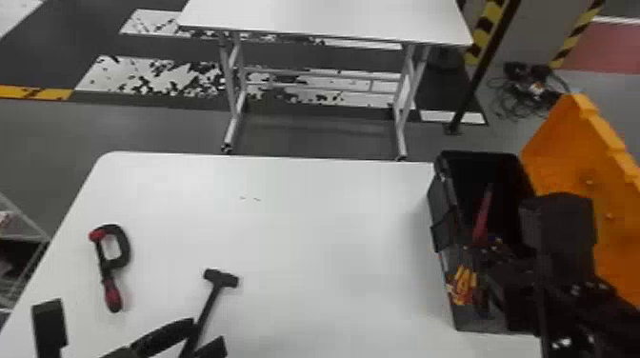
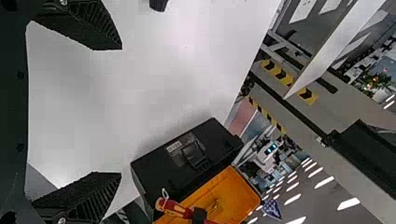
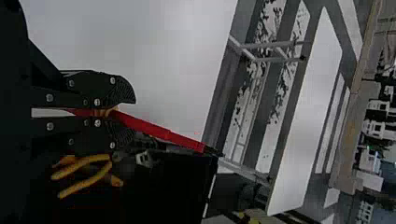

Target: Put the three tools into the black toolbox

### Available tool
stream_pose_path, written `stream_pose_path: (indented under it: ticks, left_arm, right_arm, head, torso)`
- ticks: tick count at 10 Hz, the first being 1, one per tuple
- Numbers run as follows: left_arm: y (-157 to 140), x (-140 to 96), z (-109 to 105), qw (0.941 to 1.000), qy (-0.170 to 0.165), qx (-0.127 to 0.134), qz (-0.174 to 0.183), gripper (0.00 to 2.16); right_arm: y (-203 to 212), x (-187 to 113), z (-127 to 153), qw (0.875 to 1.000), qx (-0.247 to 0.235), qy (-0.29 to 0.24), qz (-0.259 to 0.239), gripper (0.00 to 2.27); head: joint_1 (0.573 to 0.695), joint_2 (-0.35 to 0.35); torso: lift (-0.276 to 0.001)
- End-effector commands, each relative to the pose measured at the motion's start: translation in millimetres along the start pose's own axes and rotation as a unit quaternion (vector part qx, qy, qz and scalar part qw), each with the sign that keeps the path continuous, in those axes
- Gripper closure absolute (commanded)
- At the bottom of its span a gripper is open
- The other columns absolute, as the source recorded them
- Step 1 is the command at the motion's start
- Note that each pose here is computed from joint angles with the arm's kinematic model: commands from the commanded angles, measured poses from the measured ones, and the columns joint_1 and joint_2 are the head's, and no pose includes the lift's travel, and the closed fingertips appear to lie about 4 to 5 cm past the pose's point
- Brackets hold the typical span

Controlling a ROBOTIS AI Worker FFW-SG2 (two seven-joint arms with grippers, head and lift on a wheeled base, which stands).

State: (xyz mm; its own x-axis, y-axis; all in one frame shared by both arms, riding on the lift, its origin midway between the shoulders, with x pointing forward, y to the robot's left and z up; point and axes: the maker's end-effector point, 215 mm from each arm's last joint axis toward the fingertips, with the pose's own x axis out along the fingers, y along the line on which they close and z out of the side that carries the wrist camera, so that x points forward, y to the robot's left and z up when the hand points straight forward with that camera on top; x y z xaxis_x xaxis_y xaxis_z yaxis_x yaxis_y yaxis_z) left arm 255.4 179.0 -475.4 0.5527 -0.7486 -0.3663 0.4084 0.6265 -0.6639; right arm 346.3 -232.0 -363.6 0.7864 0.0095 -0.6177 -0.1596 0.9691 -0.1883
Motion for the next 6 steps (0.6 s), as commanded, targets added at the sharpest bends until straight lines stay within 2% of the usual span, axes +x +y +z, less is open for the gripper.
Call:
stream_pose_path:
  ticks: [1, 2, 3, 4, 6]
  left_arm:
    - [6.2, -7.6, -2.3, 1.0, -0.003, -0.003, 0.009, 0.04]
    - [9.4, -12.3, -3.3, 0.9998, -0.007, -0.008, 0.014, 0.04]
    - [10.2, -14.6, -3.7, 0.9998, -0.008, -0.007, 0.016, 0.04]
    - [9.3, -14.1, -3.3, 0.9998, -0.008, -0.006, 0.014, 0.04]
    - [7.2, -15.0, -1.1, 0.9999, -0.01, -0.005, 0.01, 0.04]
  right_arm:
    - [-41.9, -2.8, 14.8, 0.997, -0.035, -0.022, -0.066, 2.24]
    - [-63.6, -6.1, 25.4, 0.992, -0.056, -0.037, -0.105, 2.24]
    - [-73.9, -5.8, 32.3, 0.99, -0.064, -0.047, -0.118, 2.24]
    - [-77.8, -2.5, 27.9, 0.988, -0.069, -0.051, -0.125, 2.24]
    - [-63.5, 22.2, 15.8, 0.988, -0.08, -0.077, -0.106, 2.24]
  head:
    - [0.695, -0.086]
    - [0.695, -0.13]
    - [0.695, -0.167]
    - [0.695, -0.183]
    - [0.695, -0.196]
  torso:
    - [-0.051]
    - [-0.051]
    - [-0.051]
    - [-0.051]
    - [-0.051]
